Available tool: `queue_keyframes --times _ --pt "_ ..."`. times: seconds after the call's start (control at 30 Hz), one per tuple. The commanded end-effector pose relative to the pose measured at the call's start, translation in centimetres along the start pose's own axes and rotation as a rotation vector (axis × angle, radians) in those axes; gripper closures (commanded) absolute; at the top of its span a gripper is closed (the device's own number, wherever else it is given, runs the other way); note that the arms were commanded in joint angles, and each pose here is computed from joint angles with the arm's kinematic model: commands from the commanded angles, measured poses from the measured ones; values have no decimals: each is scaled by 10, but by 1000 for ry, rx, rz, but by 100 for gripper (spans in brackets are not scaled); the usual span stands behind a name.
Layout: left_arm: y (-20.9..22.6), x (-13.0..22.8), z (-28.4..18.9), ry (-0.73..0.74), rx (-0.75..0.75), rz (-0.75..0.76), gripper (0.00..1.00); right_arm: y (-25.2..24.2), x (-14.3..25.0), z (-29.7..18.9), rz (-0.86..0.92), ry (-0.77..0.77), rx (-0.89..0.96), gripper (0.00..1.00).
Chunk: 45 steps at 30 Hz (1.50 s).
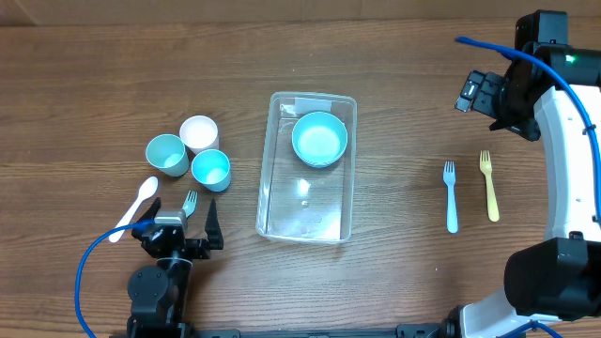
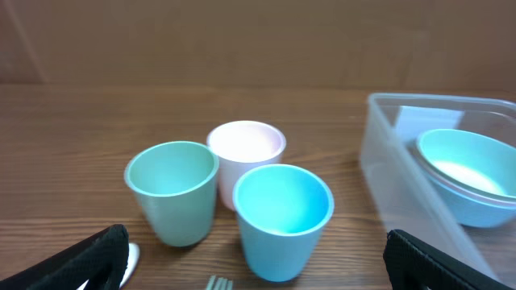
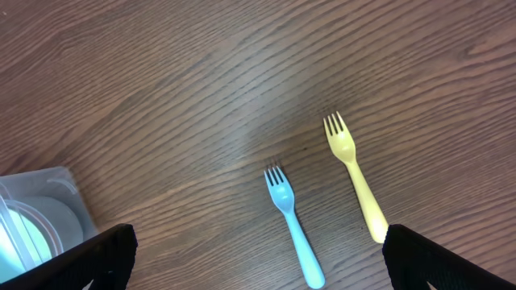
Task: Pack container
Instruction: 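Move the left gripper over the blue cup and grasp it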
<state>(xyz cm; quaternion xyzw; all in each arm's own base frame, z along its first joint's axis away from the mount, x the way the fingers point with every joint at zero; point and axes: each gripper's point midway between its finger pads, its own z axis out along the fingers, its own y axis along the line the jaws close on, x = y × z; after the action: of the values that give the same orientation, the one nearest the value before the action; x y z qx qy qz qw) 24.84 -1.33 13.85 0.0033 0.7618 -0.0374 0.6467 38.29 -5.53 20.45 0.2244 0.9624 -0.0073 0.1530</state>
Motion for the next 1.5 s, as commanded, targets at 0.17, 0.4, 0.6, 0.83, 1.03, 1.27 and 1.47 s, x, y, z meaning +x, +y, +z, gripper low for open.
queue_keyframes --times 0.17,0.4,0.6,0.83,1.03,1.27,1.47 --pt "-7 -118 -46 -36 8 -121 0 2 -7 -14 7 -47 -17 0" --pt "-15 -198 -67 282 -2 -66 0 2 -7 -14 7 -47 -17 0" --pt "-62 -186 -48 532 260 -152 0 2 -7 -14 7 -47 -17 0" --pt "-41 -147 -20 731 61 -356 0 2 -7 -14 7 -47 -17 0" --pt "-7 -85 -14 956 -266 -482 23 2 -7 -14 6 -47 -17 0" --pt "-8 -18 13 1072 -277 -498 29 2 -7 -14 6 -47 -17 0" --pt "-5 10 41 1106 -294 -502 41 2 -7 -14 7 -47 -17 0"
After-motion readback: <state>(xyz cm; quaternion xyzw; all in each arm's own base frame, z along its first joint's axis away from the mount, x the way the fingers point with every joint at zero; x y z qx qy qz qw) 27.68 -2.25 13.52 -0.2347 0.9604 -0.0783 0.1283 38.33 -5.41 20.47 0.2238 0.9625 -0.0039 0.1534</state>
